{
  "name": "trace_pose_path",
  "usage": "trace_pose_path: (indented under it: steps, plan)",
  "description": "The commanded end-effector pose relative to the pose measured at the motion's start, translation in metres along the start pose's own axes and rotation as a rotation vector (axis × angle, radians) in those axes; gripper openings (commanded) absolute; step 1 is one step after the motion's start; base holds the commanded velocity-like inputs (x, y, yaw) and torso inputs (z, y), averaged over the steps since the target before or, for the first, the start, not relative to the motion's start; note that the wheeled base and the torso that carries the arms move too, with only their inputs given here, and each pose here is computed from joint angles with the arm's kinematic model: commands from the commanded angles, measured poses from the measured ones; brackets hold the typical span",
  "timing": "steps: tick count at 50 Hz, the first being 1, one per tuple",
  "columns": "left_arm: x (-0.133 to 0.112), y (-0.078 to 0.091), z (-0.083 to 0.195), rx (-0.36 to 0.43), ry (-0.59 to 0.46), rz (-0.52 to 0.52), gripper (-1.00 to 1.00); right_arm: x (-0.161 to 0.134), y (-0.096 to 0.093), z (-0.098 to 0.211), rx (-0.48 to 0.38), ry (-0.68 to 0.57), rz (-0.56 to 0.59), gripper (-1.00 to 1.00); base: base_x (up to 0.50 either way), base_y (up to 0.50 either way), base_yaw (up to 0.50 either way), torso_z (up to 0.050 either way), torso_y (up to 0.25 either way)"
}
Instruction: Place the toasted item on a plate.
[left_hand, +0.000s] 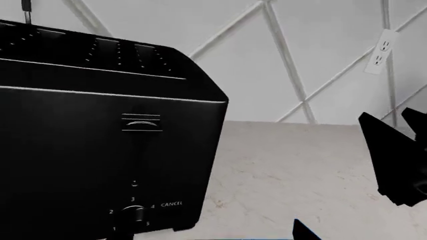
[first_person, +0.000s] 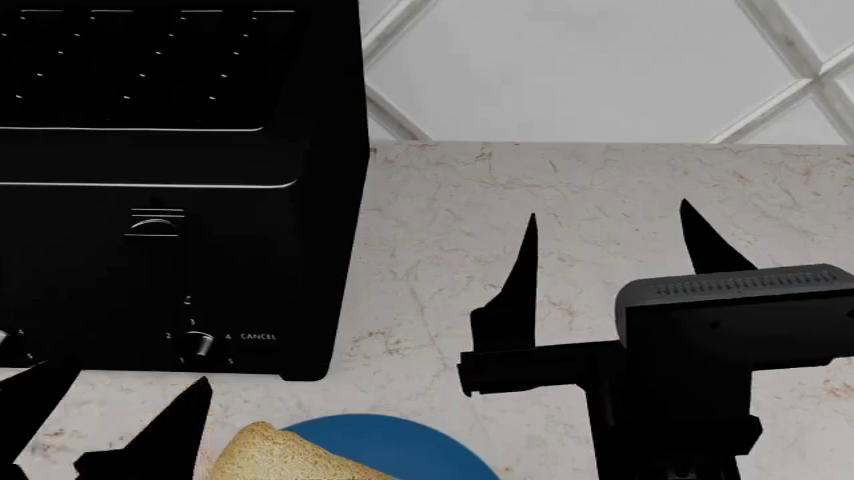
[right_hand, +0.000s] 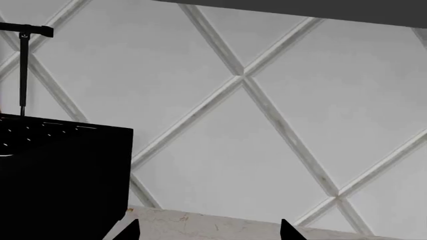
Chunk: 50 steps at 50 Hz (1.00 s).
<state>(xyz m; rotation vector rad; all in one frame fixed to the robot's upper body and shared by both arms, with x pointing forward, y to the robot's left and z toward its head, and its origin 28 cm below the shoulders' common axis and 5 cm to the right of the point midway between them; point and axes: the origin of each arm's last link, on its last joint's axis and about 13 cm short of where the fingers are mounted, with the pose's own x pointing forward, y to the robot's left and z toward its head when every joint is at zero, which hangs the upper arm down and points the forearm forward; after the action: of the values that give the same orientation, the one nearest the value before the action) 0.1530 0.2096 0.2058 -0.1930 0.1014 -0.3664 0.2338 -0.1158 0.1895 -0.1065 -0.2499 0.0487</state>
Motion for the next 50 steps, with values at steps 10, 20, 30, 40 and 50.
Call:
trace_pose_path:
  steps: [10,20,30,40,50]
  plan:
    - [-0.007,0.02,0.062,0.117,-0.154,0.15,1.0,-0.003,-0.002,0.003,0.0,-0.008,-0.006,1.0,0.0,0.0,0.0,0.0,0.0]
    - [-0.014,0.038,0.088,0.151,-0.204,0.215,1.0,-0.008,-0.009,0.016,-0.021,-0.027,-0.027,1.0,0.0,0.0,0.0,0.0,0.0]
    - [-0.031,0.047,0.096,0.16,-0.232,0.261,1.0,-0.02,-0.019,0.039,-0.067,-0.053,-0.054,1.0,0.0,0.0,0.0,0.0,0.0]
    - [-0.046,0.058,0.1,0.15,-0.267,0.334,1.0,-0.038,-0.051,0.093,-0.157,-0.134,-0.222,1.0,0.0,0.0,0.0,0.0,0.001]
    - [-0.056,0.063,0.099,0.154,-0.271,0.369,1.0,-0.054,-0.053,0.111,-0.17,-0.14,-0.16,1.0,0.0,0.0,0.0,0.0,0.0]
